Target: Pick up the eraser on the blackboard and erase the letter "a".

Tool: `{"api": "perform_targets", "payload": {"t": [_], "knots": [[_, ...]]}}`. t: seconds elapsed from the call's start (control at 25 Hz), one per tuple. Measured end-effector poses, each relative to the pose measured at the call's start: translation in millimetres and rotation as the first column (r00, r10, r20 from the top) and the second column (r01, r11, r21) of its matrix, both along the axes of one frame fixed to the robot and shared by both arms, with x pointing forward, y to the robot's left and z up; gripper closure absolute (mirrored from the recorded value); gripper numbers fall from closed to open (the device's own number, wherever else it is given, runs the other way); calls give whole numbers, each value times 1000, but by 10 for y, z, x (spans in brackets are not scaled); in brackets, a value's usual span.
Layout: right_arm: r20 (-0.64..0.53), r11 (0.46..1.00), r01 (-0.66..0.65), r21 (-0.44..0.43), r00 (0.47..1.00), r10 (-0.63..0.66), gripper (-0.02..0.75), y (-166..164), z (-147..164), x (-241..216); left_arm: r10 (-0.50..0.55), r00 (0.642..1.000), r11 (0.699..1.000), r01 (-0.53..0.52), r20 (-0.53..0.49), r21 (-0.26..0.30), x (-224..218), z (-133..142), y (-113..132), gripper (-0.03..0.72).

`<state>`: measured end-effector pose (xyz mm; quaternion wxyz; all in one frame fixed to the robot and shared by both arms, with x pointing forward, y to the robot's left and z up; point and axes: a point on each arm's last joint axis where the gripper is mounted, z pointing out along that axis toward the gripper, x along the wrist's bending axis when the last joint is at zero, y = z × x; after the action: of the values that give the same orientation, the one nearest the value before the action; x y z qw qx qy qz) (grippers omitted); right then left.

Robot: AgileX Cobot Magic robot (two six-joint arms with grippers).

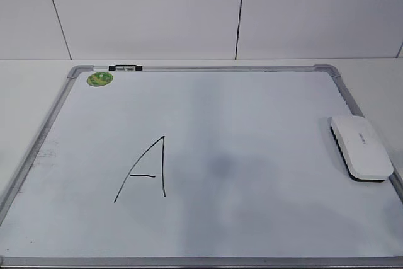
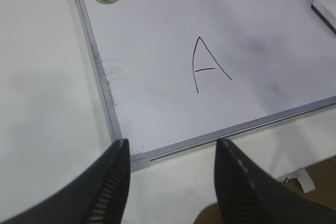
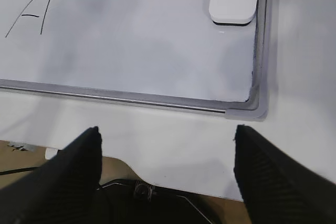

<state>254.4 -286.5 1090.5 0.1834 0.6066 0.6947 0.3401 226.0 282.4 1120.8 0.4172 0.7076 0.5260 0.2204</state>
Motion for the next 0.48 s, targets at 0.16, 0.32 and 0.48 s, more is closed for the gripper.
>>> {"api": "perform_targets", "payload": {"t": [0.16, 0.32, 0.48], "knots": [[53, 999, 21, -26, 998, -20, 155, -72, -172, -144, 5, 1000, 1000, -5, -18, 15, -16, -183, 15, 295], [126, 997, 55, -56, 991, -47, 156, -153, -292, -270, 15, 998, 999, -13, -53, 35, 0, -376, 25, 295], [174, 994, 78, -71, 983, -65, 158, -205, -395, -356, 19, 997, 999, -15, -74, 53, 4, -530, 35, 295]]}}
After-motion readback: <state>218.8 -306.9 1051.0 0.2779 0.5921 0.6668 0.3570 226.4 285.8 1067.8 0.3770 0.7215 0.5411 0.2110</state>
